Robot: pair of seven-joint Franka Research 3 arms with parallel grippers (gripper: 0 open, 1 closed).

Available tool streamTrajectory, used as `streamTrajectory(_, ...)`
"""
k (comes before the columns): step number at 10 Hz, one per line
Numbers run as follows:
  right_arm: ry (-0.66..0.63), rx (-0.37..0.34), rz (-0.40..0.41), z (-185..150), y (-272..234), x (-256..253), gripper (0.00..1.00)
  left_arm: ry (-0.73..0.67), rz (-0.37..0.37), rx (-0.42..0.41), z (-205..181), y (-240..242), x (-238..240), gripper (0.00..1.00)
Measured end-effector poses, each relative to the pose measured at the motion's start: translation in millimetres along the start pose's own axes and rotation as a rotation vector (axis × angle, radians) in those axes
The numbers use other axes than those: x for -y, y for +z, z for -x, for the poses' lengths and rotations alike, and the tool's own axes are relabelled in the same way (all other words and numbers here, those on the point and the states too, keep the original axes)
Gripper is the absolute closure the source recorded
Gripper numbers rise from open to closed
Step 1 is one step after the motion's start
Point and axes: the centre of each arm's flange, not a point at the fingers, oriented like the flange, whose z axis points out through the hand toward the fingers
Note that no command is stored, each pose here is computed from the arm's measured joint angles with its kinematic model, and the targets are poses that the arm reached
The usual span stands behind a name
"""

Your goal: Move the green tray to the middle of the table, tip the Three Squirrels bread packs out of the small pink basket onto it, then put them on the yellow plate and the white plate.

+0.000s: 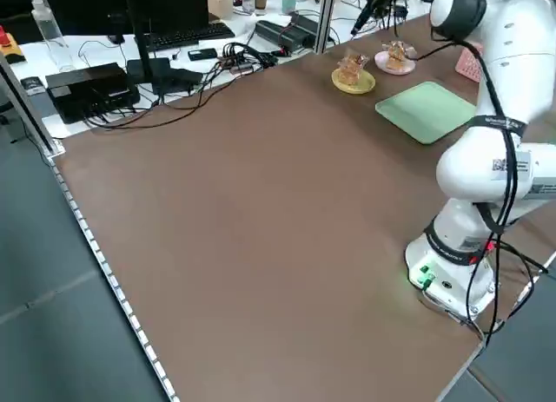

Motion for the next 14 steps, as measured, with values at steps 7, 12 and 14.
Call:
streamTrajectory(7,-0.013,0.001,0.000,0.3,0.5,6.3,0.01,0.077,-0.143,0.309,-174.4,-99.3,214.6,0.00)
streamTrajectory(12,-0.018,0.001,-0.001,0.5,0.5,9.0,0.01,0.198,-0.132,0.395,-193.4,-187.1,325.2,0.00)
streamTrajectory(14,-0.019,0.001,-0.001,0.5,0.5,9.7,0.01,0.261,-0.111,0.388,-174.0,-208.8,337.2,0.00)
